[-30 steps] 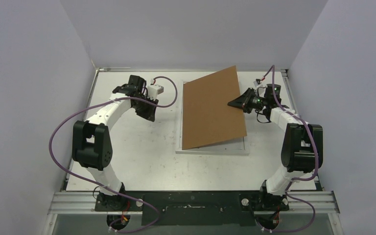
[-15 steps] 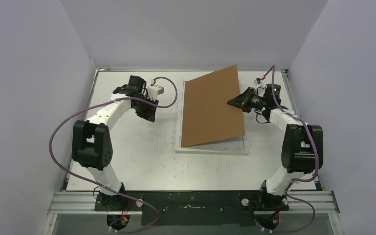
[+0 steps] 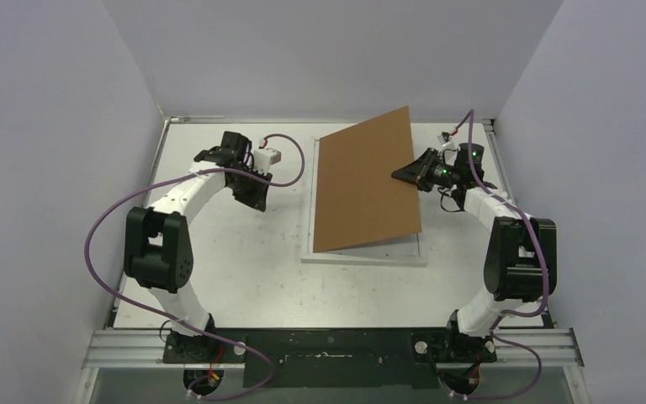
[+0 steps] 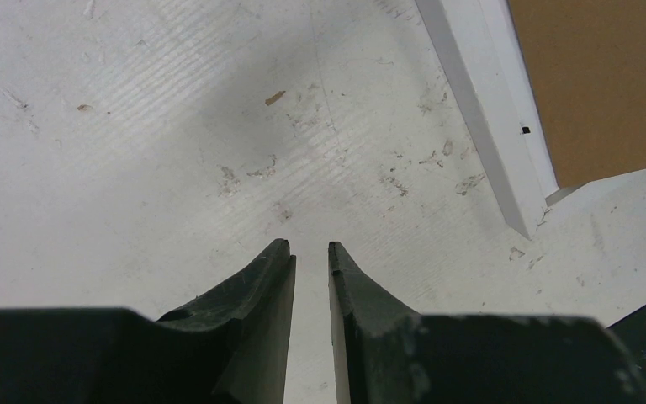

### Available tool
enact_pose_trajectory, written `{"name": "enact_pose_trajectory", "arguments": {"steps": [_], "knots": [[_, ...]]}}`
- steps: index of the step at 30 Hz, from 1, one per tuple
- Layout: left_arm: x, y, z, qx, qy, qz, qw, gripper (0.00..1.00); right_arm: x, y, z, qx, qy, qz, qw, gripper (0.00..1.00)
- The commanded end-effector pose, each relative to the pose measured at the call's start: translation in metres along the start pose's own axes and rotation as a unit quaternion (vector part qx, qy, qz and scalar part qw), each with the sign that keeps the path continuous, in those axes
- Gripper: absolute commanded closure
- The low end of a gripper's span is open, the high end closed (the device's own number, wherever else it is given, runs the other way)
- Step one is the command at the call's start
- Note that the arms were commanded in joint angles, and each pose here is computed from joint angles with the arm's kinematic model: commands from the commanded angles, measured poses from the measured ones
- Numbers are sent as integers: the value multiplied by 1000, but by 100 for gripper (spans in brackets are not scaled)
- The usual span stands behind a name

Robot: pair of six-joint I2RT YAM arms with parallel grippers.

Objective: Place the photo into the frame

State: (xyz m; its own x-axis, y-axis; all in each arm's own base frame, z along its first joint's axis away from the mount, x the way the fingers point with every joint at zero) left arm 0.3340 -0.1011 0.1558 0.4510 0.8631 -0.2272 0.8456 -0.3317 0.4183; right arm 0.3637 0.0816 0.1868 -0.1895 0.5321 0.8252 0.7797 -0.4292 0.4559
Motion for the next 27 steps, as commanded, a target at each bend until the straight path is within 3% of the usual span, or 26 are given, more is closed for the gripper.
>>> {"name": "enact_pose_trajectory", "arguments": {"steps": [1, 27], "knots": [[-3, 7, -6, -26, -4, 8, 1000, 80, 15, 10, 3, -13, 39, -53, 998, 95], [-3, 7, -1, -29, -9, 5, 1000, 80, -4, 4, 15, 37, -34, -63, 997, 95]]}}
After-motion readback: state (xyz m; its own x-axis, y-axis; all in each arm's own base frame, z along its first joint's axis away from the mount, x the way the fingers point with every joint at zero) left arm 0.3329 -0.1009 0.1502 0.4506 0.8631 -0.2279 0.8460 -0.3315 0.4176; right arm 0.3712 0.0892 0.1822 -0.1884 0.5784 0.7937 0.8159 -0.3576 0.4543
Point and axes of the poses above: each gripper's point midway between its finger pads, its own z axis out along the fingers, its own x axis along the line the jaws close on, y = z × x, the point moved 7 cm from there along -z, back along the fingers, and after that the axes turned 6 degrees about -z, right-handed, at the moved point
